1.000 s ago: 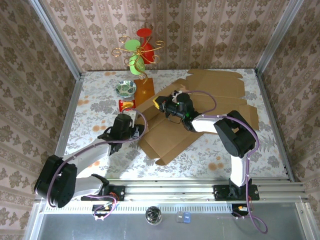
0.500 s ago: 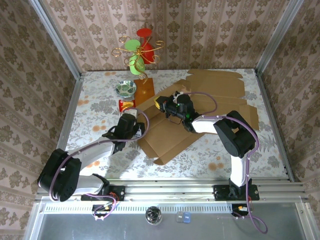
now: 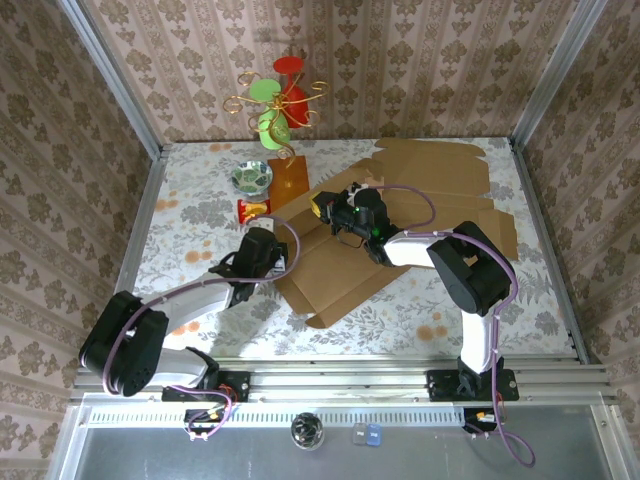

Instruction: Fold the paper box

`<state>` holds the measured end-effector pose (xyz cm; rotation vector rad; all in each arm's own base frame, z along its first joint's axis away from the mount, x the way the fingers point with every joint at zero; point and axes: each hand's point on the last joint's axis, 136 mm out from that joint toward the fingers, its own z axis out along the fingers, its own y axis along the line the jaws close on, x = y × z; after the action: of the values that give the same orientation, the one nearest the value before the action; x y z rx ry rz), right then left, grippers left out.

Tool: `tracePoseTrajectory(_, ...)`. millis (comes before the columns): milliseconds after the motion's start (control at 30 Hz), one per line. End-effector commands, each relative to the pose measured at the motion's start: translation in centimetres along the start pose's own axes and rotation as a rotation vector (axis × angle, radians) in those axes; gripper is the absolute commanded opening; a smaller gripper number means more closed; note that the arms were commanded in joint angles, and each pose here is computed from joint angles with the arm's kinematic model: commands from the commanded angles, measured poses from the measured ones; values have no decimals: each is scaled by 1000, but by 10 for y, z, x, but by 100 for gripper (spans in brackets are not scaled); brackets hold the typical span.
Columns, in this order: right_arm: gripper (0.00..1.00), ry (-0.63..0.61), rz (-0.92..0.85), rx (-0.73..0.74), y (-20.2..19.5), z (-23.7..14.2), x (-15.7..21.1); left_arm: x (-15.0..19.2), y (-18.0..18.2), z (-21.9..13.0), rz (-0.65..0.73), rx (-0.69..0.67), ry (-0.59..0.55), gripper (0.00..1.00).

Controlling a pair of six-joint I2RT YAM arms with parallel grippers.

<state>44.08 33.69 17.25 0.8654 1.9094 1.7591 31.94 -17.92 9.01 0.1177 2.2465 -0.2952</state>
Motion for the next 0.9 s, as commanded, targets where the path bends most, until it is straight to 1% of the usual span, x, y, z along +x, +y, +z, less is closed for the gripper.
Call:
tracePoseTrajectory(0, 0, 57, 29, 65, -24, 1, 20, -16, -14, 2, -32, 18, -45, 34)
tracePoseTrajectory(367, 0, 52, 41, 66, -25, 2, 21, -15, -12, 9, -85, -50, -41, 28)
tracePoseTrajectory(633, 0, 44, 53, 63, -25, 3, 20, -16, -7, 14, -114, -121, -33, 15)
tracePoseTrajectory(800, 0, 35, 60, 60, -23, 3, 19, -18, -5, 14, -123, -152, -44, 0)
tracePoseTrajectory(867, 0, 31, 63, 60, -23, 2, 19, -19, -3, 14, -126, -168, -45, 0)
